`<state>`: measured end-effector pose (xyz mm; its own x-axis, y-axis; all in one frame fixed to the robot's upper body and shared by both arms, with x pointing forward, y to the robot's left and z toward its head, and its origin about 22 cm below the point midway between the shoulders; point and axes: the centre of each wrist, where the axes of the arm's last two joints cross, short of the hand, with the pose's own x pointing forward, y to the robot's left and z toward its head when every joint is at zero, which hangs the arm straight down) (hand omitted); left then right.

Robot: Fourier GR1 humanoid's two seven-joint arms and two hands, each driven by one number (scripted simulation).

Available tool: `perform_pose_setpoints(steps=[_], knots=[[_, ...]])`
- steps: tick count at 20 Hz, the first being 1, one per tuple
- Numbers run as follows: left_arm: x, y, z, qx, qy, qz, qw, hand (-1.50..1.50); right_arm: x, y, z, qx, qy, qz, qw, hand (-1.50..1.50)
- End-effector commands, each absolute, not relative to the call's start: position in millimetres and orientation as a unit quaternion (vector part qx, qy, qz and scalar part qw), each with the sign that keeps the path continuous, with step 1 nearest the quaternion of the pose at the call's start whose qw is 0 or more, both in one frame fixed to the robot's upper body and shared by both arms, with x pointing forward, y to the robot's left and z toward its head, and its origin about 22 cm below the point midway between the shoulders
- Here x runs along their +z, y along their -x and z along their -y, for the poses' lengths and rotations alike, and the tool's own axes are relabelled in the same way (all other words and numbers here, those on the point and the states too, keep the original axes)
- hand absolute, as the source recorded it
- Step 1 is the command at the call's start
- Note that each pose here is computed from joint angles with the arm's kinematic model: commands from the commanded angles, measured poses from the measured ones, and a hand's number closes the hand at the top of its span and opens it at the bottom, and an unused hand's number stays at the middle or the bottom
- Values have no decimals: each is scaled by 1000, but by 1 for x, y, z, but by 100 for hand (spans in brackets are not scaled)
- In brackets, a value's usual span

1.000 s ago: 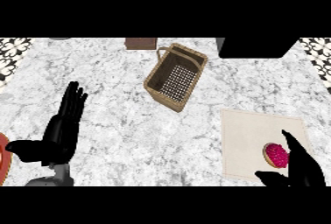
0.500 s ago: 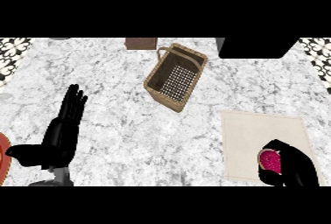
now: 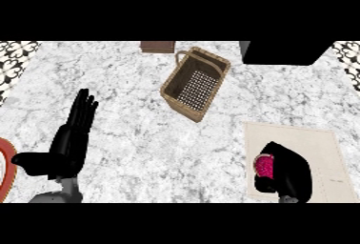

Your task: Pick the cupcake from the placemat and place it in the basket

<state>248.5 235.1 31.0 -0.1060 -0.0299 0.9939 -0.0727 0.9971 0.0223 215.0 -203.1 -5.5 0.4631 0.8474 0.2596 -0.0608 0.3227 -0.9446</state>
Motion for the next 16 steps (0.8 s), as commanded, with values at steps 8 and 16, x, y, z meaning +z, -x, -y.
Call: perform_pose_setpoints(steps=[8, 16], knots=[[42, -260, -205, -42, 26, 756, 653, 0, 61, -284, 77, 318, 517, 454, 652, 150], [41, -266, -187, -52, 44, 753, 655, 0, 141, -305, 31, 196, 507, 582, 605, 150]])
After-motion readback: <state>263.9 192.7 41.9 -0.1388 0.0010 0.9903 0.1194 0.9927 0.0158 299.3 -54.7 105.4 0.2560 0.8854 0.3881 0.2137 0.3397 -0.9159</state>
